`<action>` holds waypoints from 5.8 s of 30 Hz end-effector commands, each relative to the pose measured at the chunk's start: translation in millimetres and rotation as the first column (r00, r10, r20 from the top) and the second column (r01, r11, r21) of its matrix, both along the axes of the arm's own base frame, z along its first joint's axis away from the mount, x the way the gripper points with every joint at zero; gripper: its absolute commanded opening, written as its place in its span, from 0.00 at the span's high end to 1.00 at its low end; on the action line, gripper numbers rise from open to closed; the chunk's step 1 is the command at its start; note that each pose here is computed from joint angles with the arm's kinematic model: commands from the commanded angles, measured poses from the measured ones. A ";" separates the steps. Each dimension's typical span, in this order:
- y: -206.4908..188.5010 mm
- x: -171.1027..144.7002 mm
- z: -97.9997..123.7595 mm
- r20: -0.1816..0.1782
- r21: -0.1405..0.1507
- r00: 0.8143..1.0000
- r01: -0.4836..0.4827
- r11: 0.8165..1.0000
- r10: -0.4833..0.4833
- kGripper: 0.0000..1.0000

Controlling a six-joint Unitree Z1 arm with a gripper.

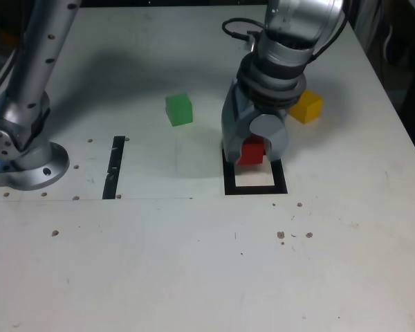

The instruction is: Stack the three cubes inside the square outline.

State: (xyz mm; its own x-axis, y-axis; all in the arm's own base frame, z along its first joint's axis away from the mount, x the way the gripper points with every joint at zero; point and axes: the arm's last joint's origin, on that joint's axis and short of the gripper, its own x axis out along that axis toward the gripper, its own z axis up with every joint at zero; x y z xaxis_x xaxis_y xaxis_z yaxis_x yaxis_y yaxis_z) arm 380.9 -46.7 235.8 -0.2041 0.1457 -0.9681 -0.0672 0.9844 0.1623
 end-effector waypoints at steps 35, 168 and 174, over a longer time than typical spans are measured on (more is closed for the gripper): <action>-13.1 3.0 5.8 -0.042 -0.003 0.994 0.102 0.995 -0.102 0.01; -18.9 -5.7 38.1 -0.065 0.029 0.998 0.008 1.000 -0.006 0.86; -19.6 -2.6 30.8 -0.051 0.016 0.998 0.031 0.999 -0.030 0.86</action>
